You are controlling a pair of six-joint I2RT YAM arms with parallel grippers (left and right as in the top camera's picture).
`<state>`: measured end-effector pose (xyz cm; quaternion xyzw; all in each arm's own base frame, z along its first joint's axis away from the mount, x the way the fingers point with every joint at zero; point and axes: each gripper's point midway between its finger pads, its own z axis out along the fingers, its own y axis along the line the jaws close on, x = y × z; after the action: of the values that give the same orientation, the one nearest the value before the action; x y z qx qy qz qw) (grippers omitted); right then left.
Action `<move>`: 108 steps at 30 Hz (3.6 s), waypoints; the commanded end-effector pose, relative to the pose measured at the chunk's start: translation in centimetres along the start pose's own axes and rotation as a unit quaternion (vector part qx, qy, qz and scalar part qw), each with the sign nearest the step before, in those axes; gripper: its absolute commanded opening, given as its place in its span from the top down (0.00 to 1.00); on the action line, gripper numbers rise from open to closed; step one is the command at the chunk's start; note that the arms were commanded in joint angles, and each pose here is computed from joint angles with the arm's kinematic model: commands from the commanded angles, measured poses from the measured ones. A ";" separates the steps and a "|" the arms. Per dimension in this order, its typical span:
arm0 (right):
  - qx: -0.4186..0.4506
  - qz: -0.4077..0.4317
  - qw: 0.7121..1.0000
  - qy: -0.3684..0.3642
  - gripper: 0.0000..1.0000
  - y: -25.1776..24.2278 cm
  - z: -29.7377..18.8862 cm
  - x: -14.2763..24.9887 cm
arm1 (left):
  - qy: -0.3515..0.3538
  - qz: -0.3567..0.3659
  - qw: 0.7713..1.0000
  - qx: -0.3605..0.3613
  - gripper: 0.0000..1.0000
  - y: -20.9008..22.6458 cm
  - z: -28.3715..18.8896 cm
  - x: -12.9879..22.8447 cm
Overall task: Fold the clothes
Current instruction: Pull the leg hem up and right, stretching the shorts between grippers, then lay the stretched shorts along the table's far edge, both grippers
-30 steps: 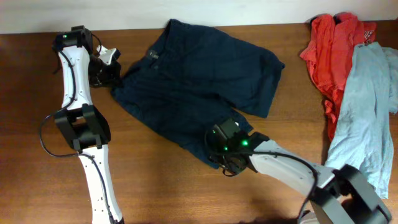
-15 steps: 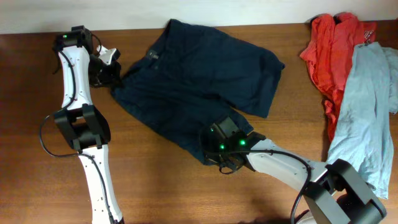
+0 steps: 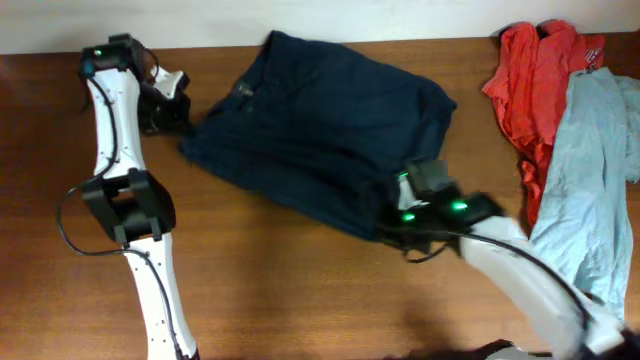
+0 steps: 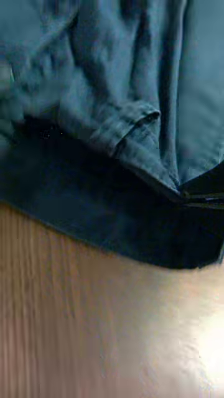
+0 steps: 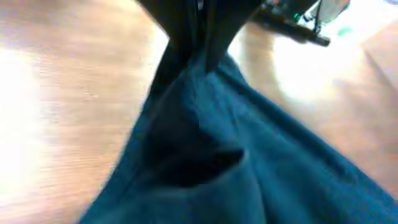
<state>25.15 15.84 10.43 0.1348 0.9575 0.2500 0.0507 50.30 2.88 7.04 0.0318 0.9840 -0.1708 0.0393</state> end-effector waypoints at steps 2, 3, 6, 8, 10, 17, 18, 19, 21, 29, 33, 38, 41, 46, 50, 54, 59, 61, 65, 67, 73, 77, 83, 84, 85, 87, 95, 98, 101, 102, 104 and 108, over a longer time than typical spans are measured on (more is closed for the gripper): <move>0.006 -0.028 0.999 -0.033 0.96 -1.9 -4.8 -1.2 | -0.065 0.012 0.994 -0.086 1.00 0.0 -8.3 -0.1; 0.008 -0.028 0.999 -0.035 0.96 -2.3 -5.8 -1.3 | -0.067 0.007 0.993 -0.096 1.00 0.0 -9.0 0.1; -0.002 -0.034 0.999 -0.035 0.96 -2.7 -8.2 -1.6 | -0.084 -0.012 0.991 -0.108 1.00 -0.3 -10.6 0.2; -0.007 -0.040 0.998 -0.038 0.96 -2.7 -9.7 -1.9 | -0.095 -0.025 0.989 -0.107 1.00 -0.6 -11.4 0.2; -0.005 -0.045 0.998 -0.045 0.96 -2.7 -10.9 -2.2 | -0.103 -0.033 0.988 -0.106 1.00 -0.9 -12.1 0.2; -0.001 -0.065 0.995 -0.075 0.96 -2.2 -14.8 -3.1 | -0.140 -0.024 0.984 -0.107 1.00 -2.8 -15.4 0.5; -0.002 -0.066 0.995 -0.078 0.96 -2.0 -15.1 -3.1 | -0.146 -0.021 0.983 -0.109 1.00 -3.1 -15.9 0.6; -0.002 -0.070 0.994 -0.079 0.96 -2.0 -15.1 -3.2 | -0.153 -0.019 0.982 -0.110 1.00 -3.4 -16.6 0.7; -0.002 -0.069 0.994 -0.079 0.96 -2.0 -15.1 -3.2 | -0.165 -0.016 0.980 -0.112 1.00 -3.9 -17.7 0.9; 0.003 -0.077 0.995 -0.061 0.96 -2.3 -15.0 -2.3 | -0.224 0.002 0.967 -0.120 1.00 -6.4 -23.2 2.5; 0.004 -0.085 0.995 -0.060 0.96 -2.3 -15.0 -2.2 | -0.225 0.010 0.967 -0.120 1.00 -7.5 -23.7 3.2; 0.006 -0.092 0.994 -0.053 0.96 -2.4 -15.0 -1.9 | -0.176 0.014 0.976 -0.129 1.00 -7.9 -21.0 3.9; 0.007 -0.092 0.995 -0.047 0.96 -2.4 -14.9 -1.6 | -0.147 0.016 0.979 -0.137 1.00 -8.1 -19.5 4.5; 0.006 -0.110 0.993 -0.052 0.96 -2.3 -14.8 -2.1 | -0.119 0.012 0.978 -0.168 1.00 -7.7 -18.7 5.6; 0.008 -0.146 0.986 -0.081 0.96 -2.1 -14.4 -4.6 | -0.121 -0.002 0.978 -0.168 1.00 -7.8 -18.8 5.8; 0.011 -0.177 0.977 -0.117 0.96 -1.9 -13.0 -8.8 | -0.123 -0.008 0.978 -0.171 1.00 -7.6 -18.7 5.7; 0.006 -0.194 0.969 -0.151 0.96 -2.0 -10.0 -14.6 | -0.156 -0.013 0.969 -0.192 1.00 -6.9 -19.4 4.1; 0.004 -0.197 0.968 -0.153 0.96 -2.2 -8.5 -16.2 | -0.172 -0.013 0.966 -0.192 0.99 -6.8 -19.4 3.2; -0.012 -0.226 0.962 -0.156 0.96 -1.5 -5.8 -18.2 | -0.191 -0.019 0.962 -0.194 1.00 -6.2 -18.7 1.6; -0.015 -0.237 0.958 -0.160 0.96 -1.0 -4.9 -18.8 | -0.188 -0.022 0.962 -0.198 0.99 -5.6 -17.6 1.1; -0.026 -0.306 0.933 -0.188 0.96 2.2 -4.1 -19.6 | -0.172 -0.026 0.962 -0.208 1.00 -3.4 -13.3 0.0; -0.004 -0.322 0.922 -0.217 0.96 3.0 -4.2 -20.7 | -0.191 -0.023 0.959 -0.209 0.99 -2.6 -11.6 -1.4; 0.068 -0.321 0.898 -0.294 0.96 2.6 -5.8 -24.0 | -0.264 -0.010 0.942 -0.208 1.00 -2.7 -12.5 -4.9; 0.074 -0.321 0.893 -0.306 0.96 2.6 -6.2 -24.5 | -0.274 -0.009 0.939 -0.208 1.00 -2.7 -12.8 -5.3; 0.079 -0.321 0.889 -0.317 0.96 2.7 -6.5 -25.0 | -0.285 -0.007 0.936 -0.208 0.99 -2.8 -13.1 -5.8; 0.081 -0.323 0.876 -0.348 0.96 3.3 -7.4 -26.2 | -0.310 -0.002 0.928 -0.208 0.99 -2.8 -13.7 -7.0; 0.072 -0.334 0.864 -0.371 0.83 4.0 -5.2 -28.3 | -0.302 -0.004 0.930 -0.208 0.99 -1.3 -10.1 -8.7; 0.073 -0.334 0.868 -0.360 0.85 3.5 -3.4 -28.6 | -0.279 -0.008 0.938 -0.208 1.00 -0.3 -7.4 -8.7; 0.071 -0.336 0.865 -0.367 0.87 3.5 -3.0 -29.1 | -0.262 -0.010 0.942 -0.208 1.00 0.4 -5.4 -8.7; 0.069 -0.337 0.861 -0.374 0.87 3.8 -3.2 -29.3 | -0.262 -0.011 0.942 -0.208 0.99 0.6 -5.0 -8.8; 0.064 -0.341 0.852 -0.391 0.86 4.4 -3.9 -29.8 | -0.267 -0.010 0.941 -0.208 1.00 0.7 -4.8 -9.2; 0.060 -0.344 0.845 -0.406 0.86 4.9 -4.4 -30.2 | -0.292 -0.005 0.933 -0.208 1.00 0.6 -5.4 -10.3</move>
<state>54.27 9.04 16.42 -0.1091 0.8566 0.0855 0.4971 59.44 4.30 11.51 -0.0268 0.9514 0.0319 0.3051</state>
